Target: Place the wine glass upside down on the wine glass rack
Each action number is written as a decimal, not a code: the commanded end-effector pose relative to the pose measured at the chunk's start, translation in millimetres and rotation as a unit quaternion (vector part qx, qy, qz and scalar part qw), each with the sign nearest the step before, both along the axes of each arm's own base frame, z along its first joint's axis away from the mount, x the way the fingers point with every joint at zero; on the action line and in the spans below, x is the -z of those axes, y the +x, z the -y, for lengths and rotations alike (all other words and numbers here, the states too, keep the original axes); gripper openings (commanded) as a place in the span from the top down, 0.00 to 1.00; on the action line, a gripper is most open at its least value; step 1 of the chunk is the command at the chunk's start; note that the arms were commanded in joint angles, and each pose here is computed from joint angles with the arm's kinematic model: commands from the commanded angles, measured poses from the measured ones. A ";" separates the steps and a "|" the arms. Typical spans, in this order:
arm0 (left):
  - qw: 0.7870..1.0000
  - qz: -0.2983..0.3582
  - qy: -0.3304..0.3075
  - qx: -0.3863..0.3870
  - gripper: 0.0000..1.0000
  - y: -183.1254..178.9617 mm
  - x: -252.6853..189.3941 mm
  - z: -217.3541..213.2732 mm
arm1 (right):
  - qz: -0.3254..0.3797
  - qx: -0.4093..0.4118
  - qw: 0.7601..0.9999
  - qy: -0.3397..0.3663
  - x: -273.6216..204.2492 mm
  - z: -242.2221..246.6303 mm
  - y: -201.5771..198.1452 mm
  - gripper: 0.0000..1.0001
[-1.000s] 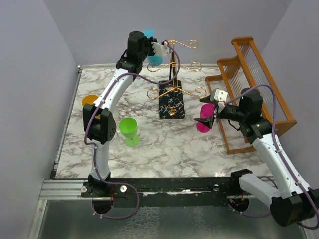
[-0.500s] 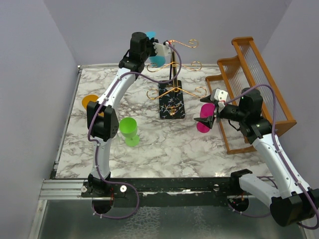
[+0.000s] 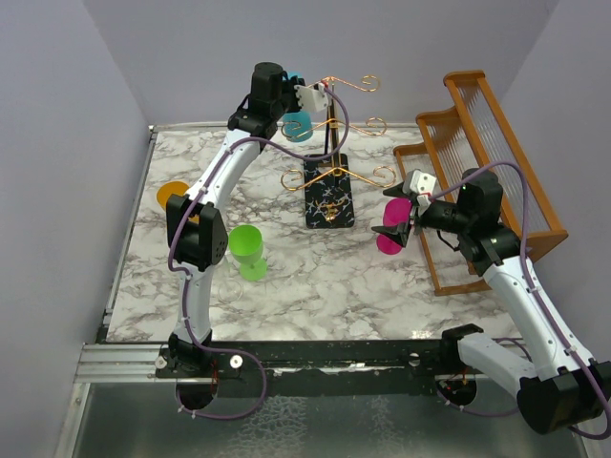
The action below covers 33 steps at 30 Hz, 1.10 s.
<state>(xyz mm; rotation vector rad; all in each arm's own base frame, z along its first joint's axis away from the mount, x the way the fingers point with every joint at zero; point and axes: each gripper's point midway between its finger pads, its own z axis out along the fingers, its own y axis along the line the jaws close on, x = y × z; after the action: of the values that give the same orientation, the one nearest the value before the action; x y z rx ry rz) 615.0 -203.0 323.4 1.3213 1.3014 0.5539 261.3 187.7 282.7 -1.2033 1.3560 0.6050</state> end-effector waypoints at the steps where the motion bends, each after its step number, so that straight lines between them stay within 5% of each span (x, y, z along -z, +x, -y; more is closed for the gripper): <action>1: 1.000 0.001 -0.022 0.017 0.81 -4.8 -12.6 10.7 | 0.014 0.010 1.000 0.000 -1.2 2.9 6.0 0.17; 33: 0.995 -0.017 -0.084 0.042 0.76 -33.1 -41.9 23.5 | 0.011 0.012 1.000 0.000 0.9 4.2 7.5 0.17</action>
<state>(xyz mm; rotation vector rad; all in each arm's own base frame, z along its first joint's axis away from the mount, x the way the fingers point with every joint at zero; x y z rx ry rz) 600.5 -220.1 319.9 1.2930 1.3465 0.4115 263.0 185.5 281.0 -1.1973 1.3642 0.6006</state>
